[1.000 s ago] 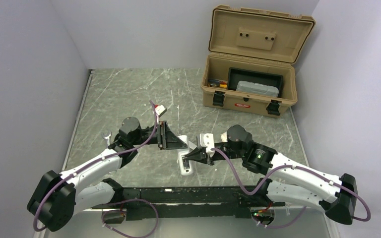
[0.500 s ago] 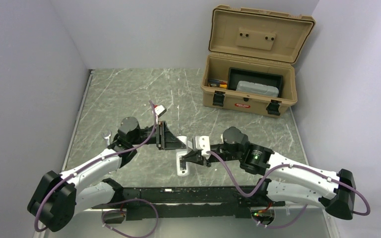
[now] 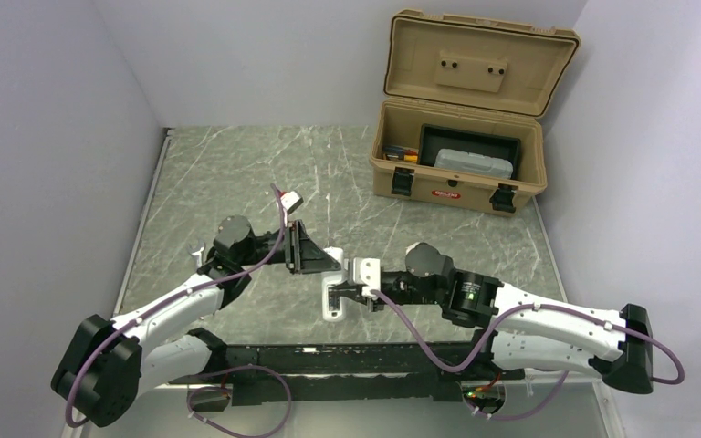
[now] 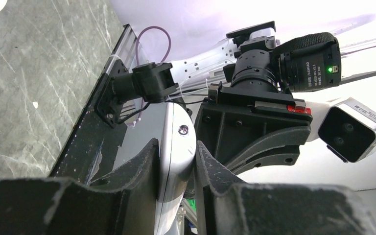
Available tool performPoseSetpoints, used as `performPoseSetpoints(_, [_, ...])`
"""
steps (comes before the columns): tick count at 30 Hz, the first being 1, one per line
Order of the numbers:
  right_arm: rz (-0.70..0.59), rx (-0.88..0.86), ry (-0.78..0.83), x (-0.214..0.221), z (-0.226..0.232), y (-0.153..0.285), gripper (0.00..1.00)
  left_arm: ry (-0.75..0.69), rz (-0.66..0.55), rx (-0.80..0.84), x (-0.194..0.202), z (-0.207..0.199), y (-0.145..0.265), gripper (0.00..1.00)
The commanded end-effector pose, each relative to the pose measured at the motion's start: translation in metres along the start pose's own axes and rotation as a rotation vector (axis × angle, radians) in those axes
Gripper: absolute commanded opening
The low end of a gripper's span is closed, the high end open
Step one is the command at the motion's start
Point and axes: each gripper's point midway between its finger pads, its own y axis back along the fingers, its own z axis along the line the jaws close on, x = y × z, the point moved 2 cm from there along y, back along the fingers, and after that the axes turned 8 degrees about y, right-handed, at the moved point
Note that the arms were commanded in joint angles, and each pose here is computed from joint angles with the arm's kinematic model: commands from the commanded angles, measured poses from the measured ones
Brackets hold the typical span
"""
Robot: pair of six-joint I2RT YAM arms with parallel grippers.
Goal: Load the batteries into the remote control
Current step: Load the battery into the remote control.
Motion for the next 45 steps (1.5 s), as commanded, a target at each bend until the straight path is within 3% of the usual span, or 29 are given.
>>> performPoseSetpoints(1, [0.388,-0.202,-0.122,0.091,0.066,0.021,0.10,-0.145,-0.124,0.193,-0.025,-0.066,0.003,0.00])
performPoseSetpoints(9, [0.386,-0.173,-0.032,0.088,0.061,0.027,0.12,-0.137,-0.121,0.210,-0.025,-0.071,0.005,0.00])
performPoseSetpoints(18, [0.413,-0.199,0.042,0.088,0.058,0.031,0.24,-0.132,-0.117,0.213,-0.023,-0.071,0.005,0.00])
performPoseSetpoints(28, [0.411,-0.228,0.049,0.092,0.064,0.031,0.11,-0.129,-0.112,0.233,-0.023,-0.075,0.005,0.00])
performPoseSetpoints(33, [0.416,-0.217,0.066,0.092,0.061,0.033,0.11,-0.126,-0.108,0.248,-0.022,-0.078,0.006,0.00])
performPoseSetpoints(45, [0.415,-0.136,0.133,0.088,0.045,0.037,0.28,-0.089,-0.079,0.318,-0.017,-0.089,0.010,0.00])
